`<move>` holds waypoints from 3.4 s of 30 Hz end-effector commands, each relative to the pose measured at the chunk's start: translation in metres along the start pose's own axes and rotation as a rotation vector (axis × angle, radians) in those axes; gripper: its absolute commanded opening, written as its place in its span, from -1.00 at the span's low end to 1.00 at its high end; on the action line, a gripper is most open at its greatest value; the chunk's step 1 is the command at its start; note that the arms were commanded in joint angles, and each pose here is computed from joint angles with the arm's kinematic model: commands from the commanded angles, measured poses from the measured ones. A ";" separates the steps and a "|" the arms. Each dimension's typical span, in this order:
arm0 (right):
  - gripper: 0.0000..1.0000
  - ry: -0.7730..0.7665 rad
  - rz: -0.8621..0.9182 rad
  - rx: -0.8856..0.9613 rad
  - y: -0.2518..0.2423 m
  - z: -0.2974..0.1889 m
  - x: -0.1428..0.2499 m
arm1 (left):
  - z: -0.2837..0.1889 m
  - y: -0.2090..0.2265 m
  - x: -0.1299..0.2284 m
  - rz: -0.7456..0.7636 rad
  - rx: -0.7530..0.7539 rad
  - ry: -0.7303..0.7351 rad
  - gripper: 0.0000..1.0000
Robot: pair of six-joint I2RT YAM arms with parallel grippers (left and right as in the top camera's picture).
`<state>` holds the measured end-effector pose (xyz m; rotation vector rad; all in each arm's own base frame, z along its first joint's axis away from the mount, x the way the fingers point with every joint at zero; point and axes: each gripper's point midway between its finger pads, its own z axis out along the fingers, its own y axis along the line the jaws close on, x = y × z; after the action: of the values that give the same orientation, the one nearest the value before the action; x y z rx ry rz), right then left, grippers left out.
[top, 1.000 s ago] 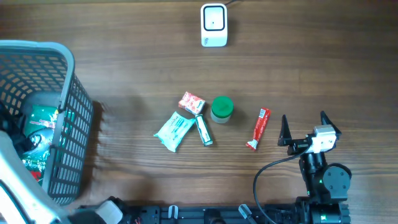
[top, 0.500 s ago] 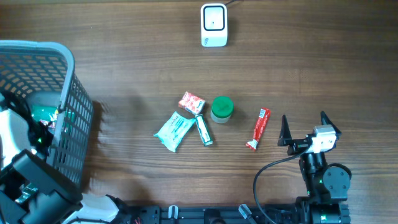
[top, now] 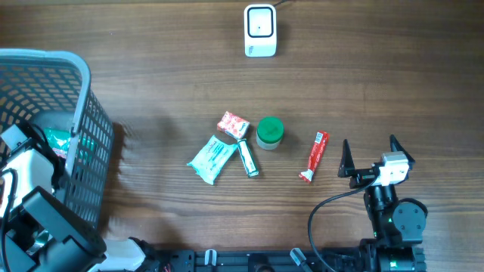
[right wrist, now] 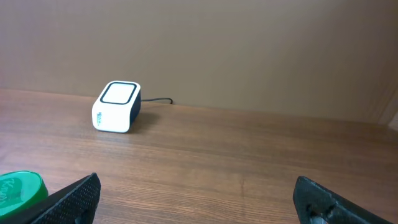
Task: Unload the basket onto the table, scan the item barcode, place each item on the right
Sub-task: 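Reach the left gripper into the basket and grasp the green gloves pack, then carry the green 3M gloves pack and lay it on the table items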
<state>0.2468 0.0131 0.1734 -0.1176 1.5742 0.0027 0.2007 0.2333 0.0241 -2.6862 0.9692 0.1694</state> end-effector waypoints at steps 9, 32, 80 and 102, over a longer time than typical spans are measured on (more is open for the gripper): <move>0.99 -0.007 -0.006 0.006 -0.001 0.000 -0.001 | -0.111 -0.081 -0.002 0.466 0.312 0.043 -0.92; 0.99 -0.007 -0.006 0.006 -0.001 0.000 -0.001 | -0.413 0.049 0.098 1.171 1.352 0.594 -0.92; 0.99 -0.007 -0.006 0.006 -0.001 0.000 -0.001 | -0.474 0.010 0.271 1.243 1.438 -0.150 1.00; 0.99 -0.007 -0.006 0.006 -0.001 0.000 -0.001 | -0.556 0.013 0.122 1.326 1.755 -0.499 1.00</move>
<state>0.2468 0.0131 0.1734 -0.1176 1.5742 0.0027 0.3097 -0.0048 0.5238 -0.3170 1.4499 0.2527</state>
